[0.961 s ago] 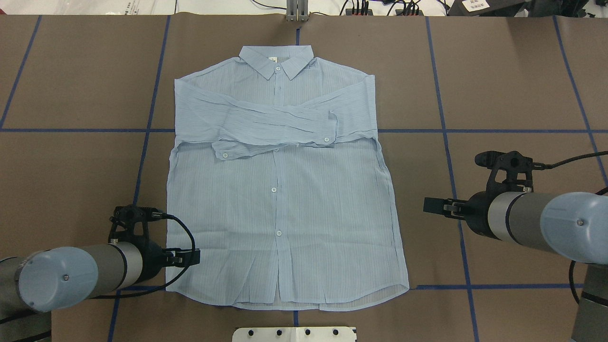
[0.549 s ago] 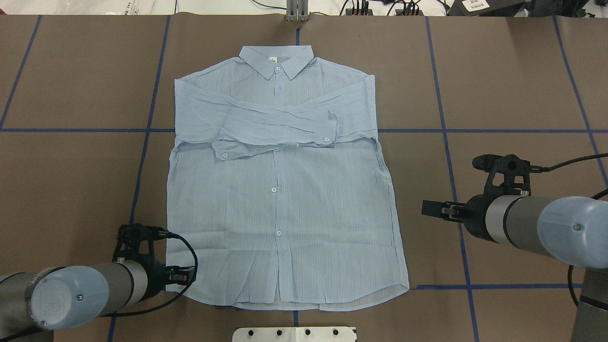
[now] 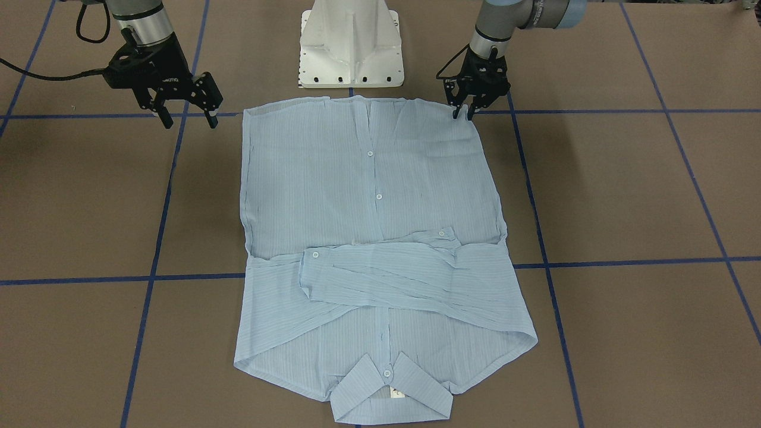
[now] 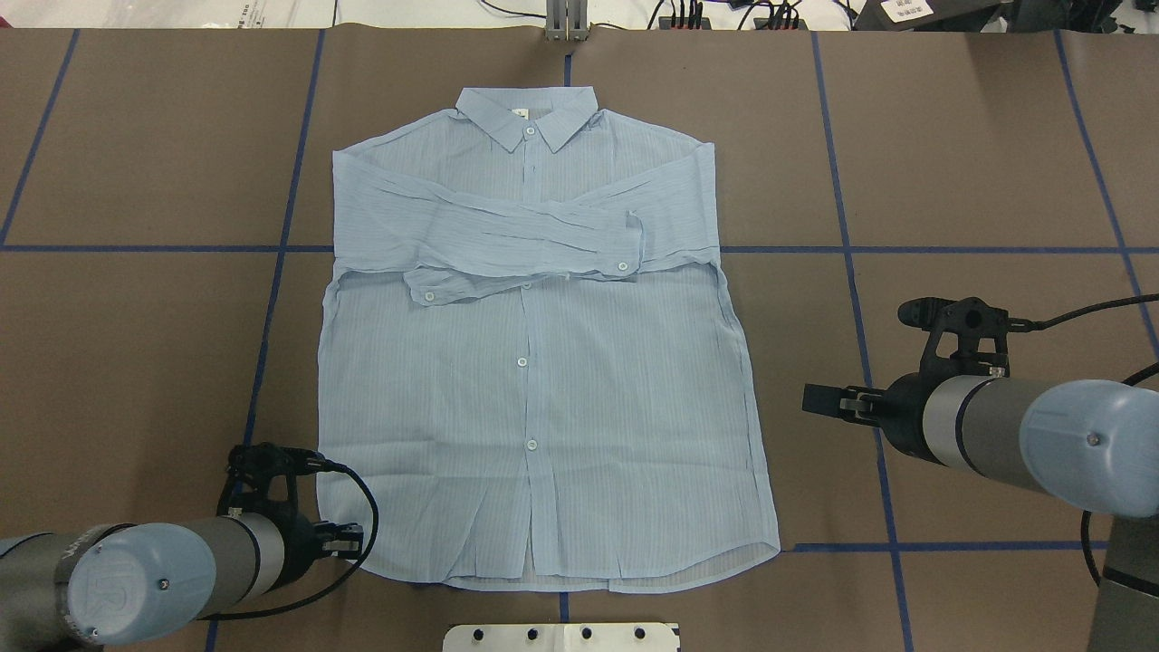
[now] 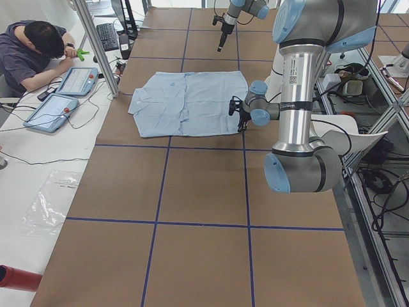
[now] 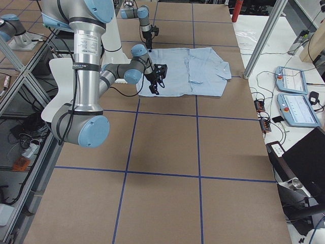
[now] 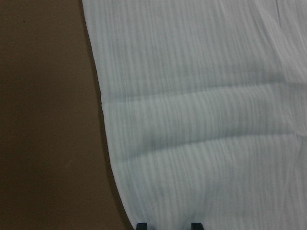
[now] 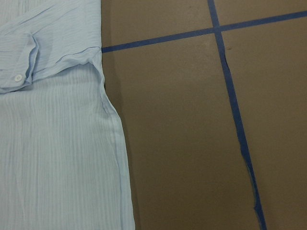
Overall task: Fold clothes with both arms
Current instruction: 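Position both grippers at the hem corners nearest the robot and grasp them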
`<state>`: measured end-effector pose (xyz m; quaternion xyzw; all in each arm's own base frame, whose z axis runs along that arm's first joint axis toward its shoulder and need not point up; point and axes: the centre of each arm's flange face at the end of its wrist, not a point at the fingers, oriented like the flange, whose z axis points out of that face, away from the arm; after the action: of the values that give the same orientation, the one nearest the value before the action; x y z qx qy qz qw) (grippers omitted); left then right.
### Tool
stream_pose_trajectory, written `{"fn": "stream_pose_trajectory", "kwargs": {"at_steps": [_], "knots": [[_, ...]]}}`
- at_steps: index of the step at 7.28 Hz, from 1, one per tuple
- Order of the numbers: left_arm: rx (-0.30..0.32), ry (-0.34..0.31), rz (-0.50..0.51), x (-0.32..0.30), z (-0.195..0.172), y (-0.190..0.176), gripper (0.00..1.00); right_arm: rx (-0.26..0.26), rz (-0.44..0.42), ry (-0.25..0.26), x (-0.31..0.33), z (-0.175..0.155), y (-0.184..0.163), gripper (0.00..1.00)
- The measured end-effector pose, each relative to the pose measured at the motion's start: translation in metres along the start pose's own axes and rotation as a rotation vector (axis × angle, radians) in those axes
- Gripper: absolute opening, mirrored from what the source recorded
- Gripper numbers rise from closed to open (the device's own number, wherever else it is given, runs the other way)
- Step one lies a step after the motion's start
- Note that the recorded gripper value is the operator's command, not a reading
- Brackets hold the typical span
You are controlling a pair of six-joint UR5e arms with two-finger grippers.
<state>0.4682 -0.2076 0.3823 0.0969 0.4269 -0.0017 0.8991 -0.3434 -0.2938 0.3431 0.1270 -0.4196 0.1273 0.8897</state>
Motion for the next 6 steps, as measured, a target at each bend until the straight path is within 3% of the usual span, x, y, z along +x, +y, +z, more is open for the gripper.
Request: {"fn": "stream_pose_trajectory", "kwargs": {"at_steps": [6], "knots": [[-0.012,-0.039,0.005,0.0015,-0.0089,0.0013,0.42,0.001,-0.006,0.003,-0.0006,0.0022,0.0031,1.00]]}}
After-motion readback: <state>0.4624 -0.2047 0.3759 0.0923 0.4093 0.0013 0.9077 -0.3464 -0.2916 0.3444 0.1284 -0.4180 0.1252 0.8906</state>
